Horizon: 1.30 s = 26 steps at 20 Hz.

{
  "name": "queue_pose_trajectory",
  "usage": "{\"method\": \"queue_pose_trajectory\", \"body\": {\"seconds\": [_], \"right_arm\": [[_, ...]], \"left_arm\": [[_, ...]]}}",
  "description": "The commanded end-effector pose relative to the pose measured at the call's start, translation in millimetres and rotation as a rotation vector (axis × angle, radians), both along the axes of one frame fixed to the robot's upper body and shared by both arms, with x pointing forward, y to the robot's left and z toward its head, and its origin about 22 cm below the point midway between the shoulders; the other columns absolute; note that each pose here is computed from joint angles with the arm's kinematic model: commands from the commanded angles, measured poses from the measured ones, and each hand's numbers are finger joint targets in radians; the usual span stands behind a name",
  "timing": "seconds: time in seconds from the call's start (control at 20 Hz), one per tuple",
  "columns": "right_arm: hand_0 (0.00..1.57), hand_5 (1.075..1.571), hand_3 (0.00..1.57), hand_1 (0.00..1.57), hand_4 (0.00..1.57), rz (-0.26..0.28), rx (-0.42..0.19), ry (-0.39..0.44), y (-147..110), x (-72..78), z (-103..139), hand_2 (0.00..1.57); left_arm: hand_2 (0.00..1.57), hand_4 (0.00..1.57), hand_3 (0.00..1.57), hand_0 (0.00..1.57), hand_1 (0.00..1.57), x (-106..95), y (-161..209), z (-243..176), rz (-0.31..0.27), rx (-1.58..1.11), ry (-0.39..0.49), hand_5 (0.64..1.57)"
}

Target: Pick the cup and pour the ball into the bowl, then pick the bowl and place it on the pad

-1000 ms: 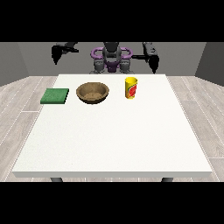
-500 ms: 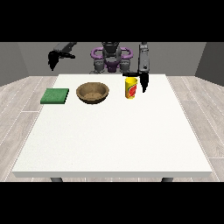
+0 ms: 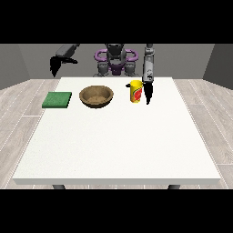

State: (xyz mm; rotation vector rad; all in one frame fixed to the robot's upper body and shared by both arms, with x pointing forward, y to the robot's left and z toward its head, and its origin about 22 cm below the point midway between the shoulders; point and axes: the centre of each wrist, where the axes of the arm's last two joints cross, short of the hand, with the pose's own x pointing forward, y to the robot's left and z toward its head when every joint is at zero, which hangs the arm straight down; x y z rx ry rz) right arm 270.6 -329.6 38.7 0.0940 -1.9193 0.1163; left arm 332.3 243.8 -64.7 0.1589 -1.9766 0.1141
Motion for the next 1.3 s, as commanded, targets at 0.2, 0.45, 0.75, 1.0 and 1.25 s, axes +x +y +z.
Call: {"method": "queue_pose_trajectory", "body": {"seconds": [0.2,0.45,0.75,1.0,1.25], "right_arm": [[0.0,1.571,0.0,0.0,0.0,0.017,-0.026,-0.01,16.1,10.7,14.5,0.0],[0.0,1.57,0.0,0.0,0.0,0.011,-0.022,-0.035,-6.5,11.9,22.8,0.0],[0.0,1.57,0.0,0.0,0.0,-0.006,-0.026,0.017,-16.0,10.8,11.0,0.0],[0.0,1.57,0.0,0.0,0.0,-0.06,-0.023,0.184,-46.3,-1.9,-10.5,0.0],[0.0,1.569,0.0,0.0,0.0,-0.085,0.0,0.241,-40.4,-2.4,-28.2,0.0]], "left_arm": [[0.0,0.0,0.0,0.0,0.0,13.2,-19.9,-9.8,0.009,0.014,0.008,1.527],[1.57,1.4,1.57,1.29,1.29,-10.5,-11.4,-31.1,0.115,0.282,-0.025,1.268],[1.57,1.5,1.57,1.33,1.33,-3.1,-41.8,-24.0,0.136,0.342,0.014,1.241],[1.57,1.55,1.57,1.35,1.35,5.6,9.5,-6.6,0.138,0.549,0.152,1.306],[1.57,1.57,1.57,1.45,1.45,49.8,80.1,75.1,0.237,0.827,0.193,1.291]]}}
